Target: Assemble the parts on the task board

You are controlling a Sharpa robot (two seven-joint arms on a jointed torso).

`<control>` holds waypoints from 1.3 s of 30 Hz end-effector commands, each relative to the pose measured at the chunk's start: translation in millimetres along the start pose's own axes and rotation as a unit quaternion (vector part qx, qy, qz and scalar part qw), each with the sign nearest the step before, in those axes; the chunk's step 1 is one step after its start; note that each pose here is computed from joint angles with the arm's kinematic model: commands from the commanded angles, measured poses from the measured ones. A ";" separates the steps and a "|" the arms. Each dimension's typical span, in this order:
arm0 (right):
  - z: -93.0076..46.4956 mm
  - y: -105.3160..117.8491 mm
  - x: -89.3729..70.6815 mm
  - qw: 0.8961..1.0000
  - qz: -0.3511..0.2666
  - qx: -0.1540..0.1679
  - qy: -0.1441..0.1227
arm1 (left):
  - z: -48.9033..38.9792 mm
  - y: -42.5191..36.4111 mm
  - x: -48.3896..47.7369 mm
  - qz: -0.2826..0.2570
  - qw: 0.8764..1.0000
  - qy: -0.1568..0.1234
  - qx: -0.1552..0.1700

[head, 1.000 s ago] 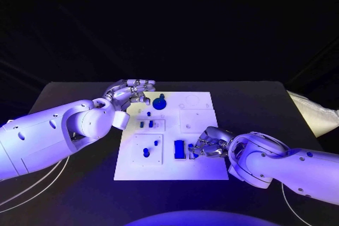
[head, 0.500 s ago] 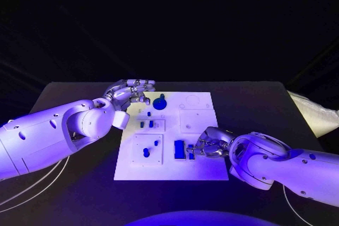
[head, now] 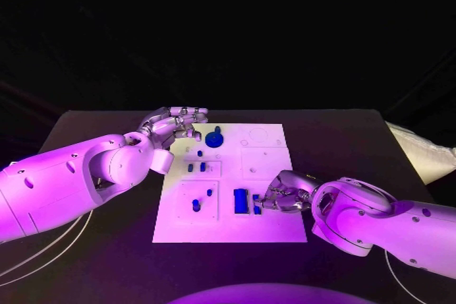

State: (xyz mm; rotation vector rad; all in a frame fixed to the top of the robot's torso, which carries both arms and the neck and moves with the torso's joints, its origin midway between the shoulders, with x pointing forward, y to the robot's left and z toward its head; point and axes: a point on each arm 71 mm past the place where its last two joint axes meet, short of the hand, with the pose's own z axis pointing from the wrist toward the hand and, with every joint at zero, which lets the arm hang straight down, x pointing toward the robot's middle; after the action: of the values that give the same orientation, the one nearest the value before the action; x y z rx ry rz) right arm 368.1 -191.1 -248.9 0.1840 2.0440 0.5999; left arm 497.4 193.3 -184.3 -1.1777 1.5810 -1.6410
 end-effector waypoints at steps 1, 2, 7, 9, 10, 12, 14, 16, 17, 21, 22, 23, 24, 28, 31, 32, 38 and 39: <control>0.0 0.5 0.2 1.000 -0.010 -0.011 0.002 | 0.4 -0.7 2.2 -0.001 1.000 0.011 0.005; 0.2 -0.4 -0.9 1.000 -0.005 -0.015 -0.003 | 0.4 -0.7 2.2 -0.001 1.000 0.011 0.005; 4.5 -9.6 -12.3 0.997 0.067 -0.027 0.007 | 1.0 -0.2 1.2 0.000 1.000 0.009 0.006; 7.9 -14.5 -23.0 0.993 0.113 -0.031 0.012 | 1.1 1.3 0.4 0.000 1.000 0.006 0.006; 8.7 -15.9 -26.6 0.991 0.126 -0.033 0.012 | 1.1 2.0 0.1 -0.001 1.000 0.006 0.006; 10.9 -20.0 -39.8 0.985 0.164 -0.043 0.005 | 1.6 4.0 -0.5 -0.001 1.000 0.003 0.006; 13.2 -23.0 -54.2 0.979 0.194 -0.055 -0.010 | 2.4 5.2 -1.2 -0.002 1.000 0.000 0.006; 16.2 -26.2 -70.5 0.970 0.229 -0.069 -0.032 | 3.0 5.9 -2.2 -0.002 1.000 -0.004 0.008; 17.7 -28.2 -77.6 0.965 0.248 -0.075 -0.043 | 3.3 6.2 -3.0 -0.002 1.000 -0.007 0.008; 26.8 -37.3 -101.3 0.938 0.319 -0.097 -0.089 | 4.1 6.3 -7.8 0.000 1.000 -0.025 0.015; 29.6 -39.4 -105.8 0.933 0.331 -0.101 -0.099 | 4.3 6.2 -9.3 0.001 0.999 -0.031 0.017; 32.7 -41.4 -109.8 0.928 0.341 -0.106 -0.108 | 4.6 6.1 -11.0 0.003 0.999 -0.037 0.019; 36.7 -43.4 -113.9 0.922 0.351 -0.111 -0.117 | 5.1 6.2 -13.3 0.005 0.999 -0.045 0.022; 53.7 -46.3 -123.2 0.904 0.383 -0.130 -0.135 | 6.9 7.0 -21.8 0.014 0.997 -0.072 0.030; 67.6 -47.6 -127.6 0.893 0.403 -0.139 -0.143 | 8.8 7.5 -27.1 0.019 0.995 -0.090 0.035; 72.5 -48.5 -129.0 0.888 0.414 -0.139 -0.147 | 9.6 7.7 -28.8 0.019 0.995 -0.096 0.037; 99.0 -50.8 -134.6 0.862 0.458 -0.143 -0.163 | 12.5 11.0 -40.4 0.022 0.990 -0.131 0.042; 102.7 -50.3 -134.6 0.860 0.461 -0.149 -0.159 | 13.4 11.7 -42.4 0.023 0.989 -0.137 0.043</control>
State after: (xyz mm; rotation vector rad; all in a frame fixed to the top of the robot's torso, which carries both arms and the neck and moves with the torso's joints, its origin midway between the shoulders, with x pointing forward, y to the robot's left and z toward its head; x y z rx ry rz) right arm 529.5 -249.0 -213.8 0.9854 1.4809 1.2345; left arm 524.0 218.4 -206.7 -1.2449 1.4110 -1.4579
